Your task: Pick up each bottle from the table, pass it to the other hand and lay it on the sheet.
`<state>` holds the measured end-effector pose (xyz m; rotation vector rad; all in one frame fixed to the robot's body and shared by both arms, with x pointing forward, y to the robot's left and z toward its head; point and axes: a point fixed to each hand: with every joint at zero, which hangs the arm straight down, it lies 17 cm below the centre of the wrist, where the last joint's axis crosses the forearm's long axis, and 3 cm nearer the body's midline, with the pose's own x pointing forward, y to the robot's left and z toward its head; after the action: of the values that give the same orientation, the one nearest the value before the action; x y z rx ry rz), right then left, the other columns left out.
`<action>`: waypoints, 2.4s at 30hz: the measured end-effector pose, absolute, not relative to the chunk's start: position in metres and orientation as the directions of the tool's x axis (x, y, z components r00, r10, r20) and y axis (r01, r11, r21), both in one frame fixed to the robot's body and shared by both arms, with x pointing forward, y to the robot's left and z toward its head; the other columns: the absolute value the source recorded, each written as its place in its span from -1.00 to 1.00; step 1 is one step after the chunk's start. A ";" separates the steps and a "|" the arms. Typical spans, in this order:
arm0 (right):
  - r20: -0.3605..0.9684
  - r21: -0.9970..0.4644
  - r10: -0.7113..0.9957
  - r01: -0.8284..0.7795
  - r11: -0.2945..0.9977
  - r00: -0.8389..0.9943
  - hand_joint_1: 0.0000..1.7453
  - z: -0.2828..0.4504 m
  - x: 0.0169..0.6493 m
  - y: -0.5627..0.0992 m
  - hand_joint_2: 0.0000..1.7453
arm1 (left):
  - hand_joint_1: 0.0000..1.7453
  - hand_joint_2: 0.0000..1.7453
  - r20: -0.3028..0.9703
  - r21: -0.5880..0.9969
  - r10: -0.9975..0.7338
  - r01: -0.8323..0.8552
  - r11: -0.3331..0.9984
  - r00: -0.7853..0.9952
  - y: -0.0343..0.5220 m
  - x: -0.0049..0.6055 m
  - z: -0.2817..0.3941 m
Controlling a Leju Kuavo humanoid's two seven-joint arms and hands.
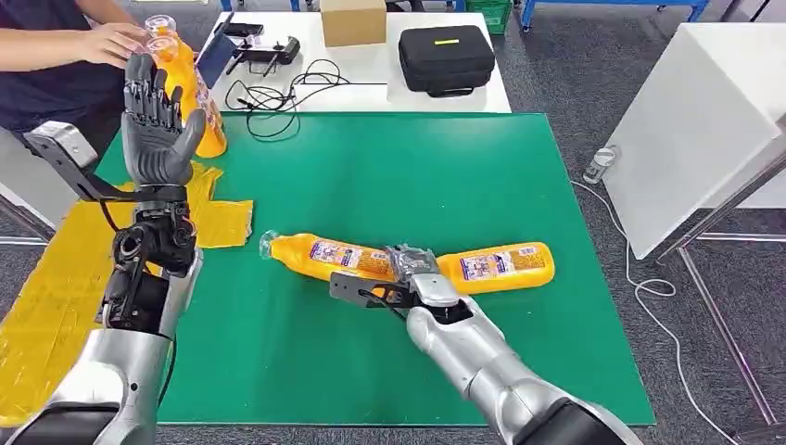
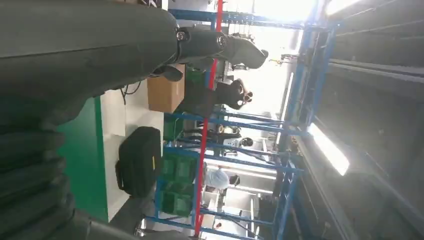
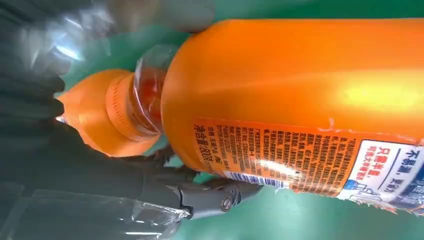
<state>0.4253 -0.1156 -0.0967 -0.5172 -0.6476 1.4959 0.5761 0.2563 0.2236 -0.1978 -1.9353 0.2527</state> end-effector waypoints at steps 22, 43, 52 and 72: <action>0.007 -0.709 0.999 -0.705 -0.018 -0.033 -1.00 -0.093 0.432 -0.127 -1.00 | -1.00 1.00 0.892 -0.276 0.275 0.052 0.960 -0.358 0.240 0.577 0.230; -0.047 -0.760 0.997 -0.646 -0.074 -0.059 -1.00 -0.064 0.459 -0.119 -1.00 | -1.00 1.00 0.888 -0.279 0.280 0.058 0.959 -0.364 0.237 0.579 0.237; -0.037 -0.754 0.995 -0.651 -0.090 -0.094 -1.00 -0.049 0.463 -0.094 -1.00 | -1.00 1.00 0.883 -0.283 0.293 0.082 0.956 -0.366 0.225 0.580 0.242; -0.044 -0.689 0.985 -0.710 -0.149 -0.164 -1.00 -0.062 0.432 -0.065 1.00 | -1.00 1.00 0.877 -0.277 0.288 0.085 0.957 -0.385 0.221 0.578 0.250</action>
<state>0.4323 -0.0649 -0.0617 -0.5937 -0.6273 1.6582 0.5782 0.2209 0.2496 -0.2676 -1.9637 0.2216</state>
